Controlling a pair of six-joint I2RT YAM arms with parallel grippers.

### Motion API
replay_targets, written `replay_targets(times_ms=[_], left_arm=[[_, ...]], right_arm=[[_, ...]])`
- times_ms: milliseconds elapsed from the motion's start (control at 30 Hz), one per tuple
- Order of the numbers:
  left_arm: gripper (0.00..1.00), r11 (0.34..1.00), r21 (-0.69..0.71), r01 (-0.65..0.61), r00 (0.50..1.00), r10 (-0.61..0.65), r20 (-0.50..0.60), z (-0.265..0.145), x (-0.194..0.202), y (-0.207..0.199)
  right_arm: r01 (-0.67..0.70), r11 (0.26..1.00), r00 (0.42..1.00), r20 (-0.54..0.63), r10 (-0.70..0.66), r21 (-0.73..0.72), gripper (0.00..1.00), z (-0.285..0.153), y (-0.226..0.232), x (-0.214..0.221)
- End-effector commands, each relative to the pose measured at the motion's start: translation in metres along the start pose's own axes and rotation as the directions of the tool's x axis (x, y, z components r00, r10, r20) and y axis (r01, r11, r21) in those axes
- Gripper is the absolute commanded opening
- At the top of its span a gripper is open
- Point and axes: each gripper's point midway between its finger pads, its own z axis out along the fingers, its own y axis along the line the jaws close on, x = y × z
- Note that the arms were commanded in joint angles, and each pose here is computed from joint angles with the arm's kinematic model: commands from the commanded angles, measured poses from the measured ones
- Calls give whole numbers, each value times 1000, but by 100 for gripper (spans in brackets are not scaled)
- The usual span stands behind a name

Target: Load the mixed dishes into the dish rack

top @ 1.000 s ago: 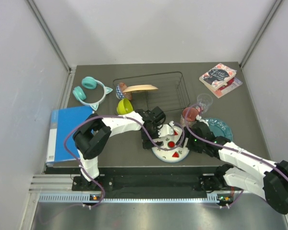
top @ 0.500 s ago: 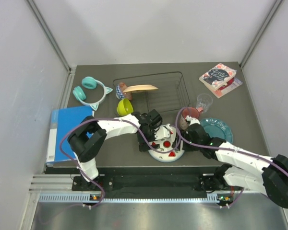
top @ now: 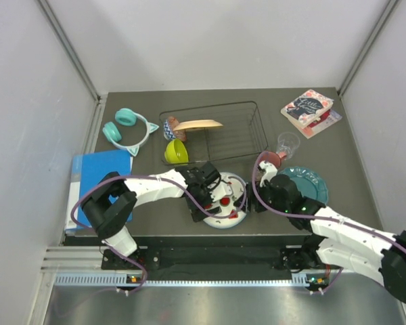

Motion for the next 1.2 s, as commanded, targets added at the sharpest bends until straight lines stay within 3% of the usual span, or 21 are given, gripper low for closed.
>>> replay_targets(times_ms=[0,133,233,500,700,833,1000,1033,1167], left_arm=[[99,996,45,76,981,-82,175,3,-39,-11],[99,996,44,84,977,-91,192,2,-41,-11],[99,996,39,76,976,-83,204,2,-41,-11],[99,997,23,76,974,-79,212,0,-41,-8],[99,997,-18,74,979,-69,192,-22,-37,5],[99,991,-41,124,975,-114,188,-75,-37,25],[99,977,-140,163,941,-111,318,-158,-34,48],[99,966,-175,188,921,-111,372,-180,-28,55],[99,933,-241,267,898,-149,415,-223,7,69]], right_arm=[[71,946,997,-2,-76,-316,65,7,72,-15],[80,934,996,-18,-92,-347,59,21,79,-18],[80,926,995,-21,-95,-370,48,30,83,-19],[83,908,996,-6,-94,-410,0,40,93,-27],[105,912,994,9,-110,-396,0,36,92,-31],[152,919,988,16,-157,-364,0,33,90,-37],[195,928,980,18,-199,-317,0,27,87,-45],[227,921,973,40,-227,-315,0,25,91,-54],[304,919,952,55,-301,-252,0,18,92,-74]])
